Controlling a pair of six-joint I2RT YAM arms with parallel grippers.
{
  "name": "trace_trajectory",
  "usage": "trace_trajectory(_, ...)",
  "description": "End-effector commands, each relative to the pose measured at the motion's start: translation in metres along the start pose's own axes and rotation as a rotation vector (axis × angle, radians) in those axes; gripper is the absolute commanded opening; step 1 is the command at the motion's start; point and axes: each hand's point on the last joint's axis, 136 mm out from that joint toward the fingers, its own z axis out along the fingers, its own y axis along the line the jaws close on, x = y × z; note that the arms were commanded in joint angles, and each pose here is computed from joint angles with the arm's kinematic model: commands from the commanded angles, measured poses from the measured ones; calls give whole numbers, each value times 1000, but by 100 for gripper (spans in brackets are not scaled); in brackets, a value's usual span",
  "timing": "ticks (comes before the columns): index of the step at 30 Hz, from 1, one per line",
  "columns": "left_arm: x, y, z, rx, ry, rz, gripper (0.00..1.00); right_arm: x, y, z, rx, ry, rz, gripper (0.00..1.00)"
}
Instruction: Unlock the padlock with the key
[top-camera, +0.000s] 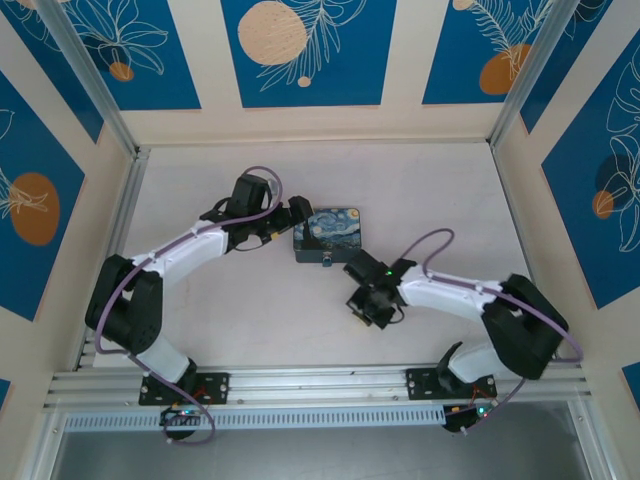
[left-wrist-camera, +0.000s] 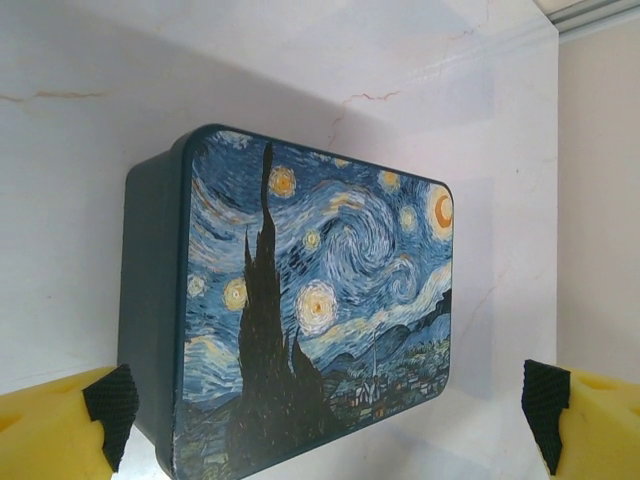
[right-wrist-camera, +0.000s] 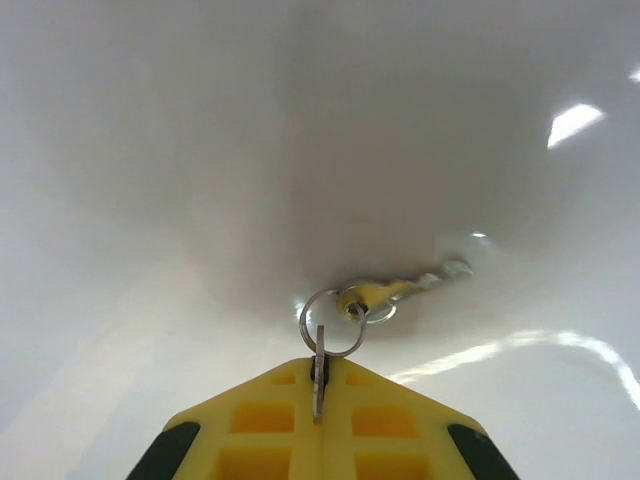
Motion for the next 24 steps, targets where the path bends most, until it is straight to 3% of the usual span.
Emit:
trace_trajectory(1,-12,-15,-13,-6,-42,61,100,11,57,-6,-128,14,-111,14)
trace_trajectory(4,-16,-15,-20,-23,-61,74,100,15,80,-19,-160,4,-196,43)
trace_trajectory(8,-15,-14,-31,-40,-74,85,100,13,83,-36,-206,-16,-253,57)
trace_trajectory(19,13,2,-47,-44,-27,43,100,-6,58,-31,-223,-29,-425,63)
trace_trajectory(24,34,21,-48,-75,14,29,100,-3,68,-23,-238,-19,-557,63)
